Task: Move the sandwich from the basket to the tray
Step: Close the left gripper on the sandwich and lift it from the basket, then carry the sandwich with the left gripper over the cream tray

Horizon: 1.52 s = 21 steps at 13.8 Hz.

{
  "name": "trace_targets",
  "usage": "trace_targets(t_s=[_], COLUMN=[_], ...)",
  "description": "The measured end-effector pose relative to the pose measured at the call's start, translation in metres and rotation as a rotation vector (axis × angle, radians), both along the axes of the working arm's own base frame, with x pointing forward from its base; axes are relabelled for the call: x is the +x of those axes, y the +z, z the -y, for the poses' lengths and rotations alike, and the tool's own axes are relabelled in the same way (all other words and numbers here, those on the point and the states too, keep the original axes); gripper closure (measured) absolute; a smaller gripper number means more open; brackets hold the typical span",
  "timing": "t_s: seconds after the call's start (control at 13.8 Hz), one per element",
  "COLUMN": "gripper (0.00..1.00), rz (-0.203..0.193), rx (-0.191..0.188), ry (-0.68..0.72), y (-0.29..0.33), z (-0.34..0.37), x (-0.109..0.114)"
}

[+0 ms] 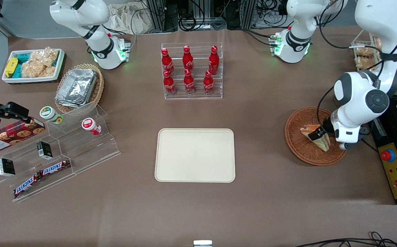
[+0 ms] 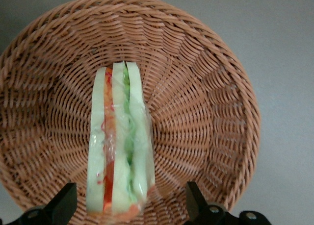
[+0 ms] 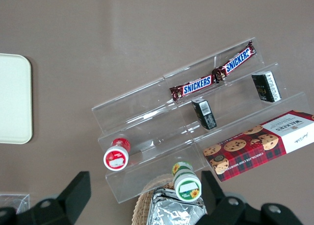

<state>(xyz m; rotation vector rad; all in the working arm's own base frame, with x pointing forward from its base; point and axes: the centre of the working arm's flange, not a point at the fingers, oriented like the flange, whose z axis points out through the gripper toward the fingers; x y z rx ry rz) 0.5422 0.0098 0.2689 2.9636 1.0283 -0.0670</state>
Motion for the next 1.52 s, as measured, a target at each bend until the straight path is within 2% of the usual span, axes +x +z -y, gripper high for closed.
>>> trace_targets(t_s=[0.14, 0.22, 0.43, 0.58, 0.65, 0.8, 0.94, 1.08, 1.16, 1.3, 1.52], gripper=[0.0, 0.06, 0.41, 0.6, 0.65, 0.68, 0.68, 0.68, 0.72, 0.81, 0.81], rz=[0.005, 0.003, -0.006, 0.0, 0.002, -0.016, -0.022, -0.021, -0.022, -0.023, -0.035], rx=[0.006, 0.007, 0.005, 0.006, 0.008, 0.009, 0.011, 0.009, 0.007, -0.002, -0.018], ry=[0.018, 0.024, 0.026, 0.019, 0.005, -0.046, -0.106, -0.201, -0.251, -0.339, -0.424], y=[-0.014, -0.02, -0.033, -0.031, -0.024, 0.01, 0.07, 0.121, 0.134, 0.139, 0.132], z=[-0.012, -0.015, -0.016, -0.016, -0.016, -0.013, 0.003, 0.05, 0.079, 0.127, 0.178], x=[0.001, 0.001, 0.001, 0.003, 0.005, 0.011, 0.019, 0.022, 0.022, 0.015, 0.005])
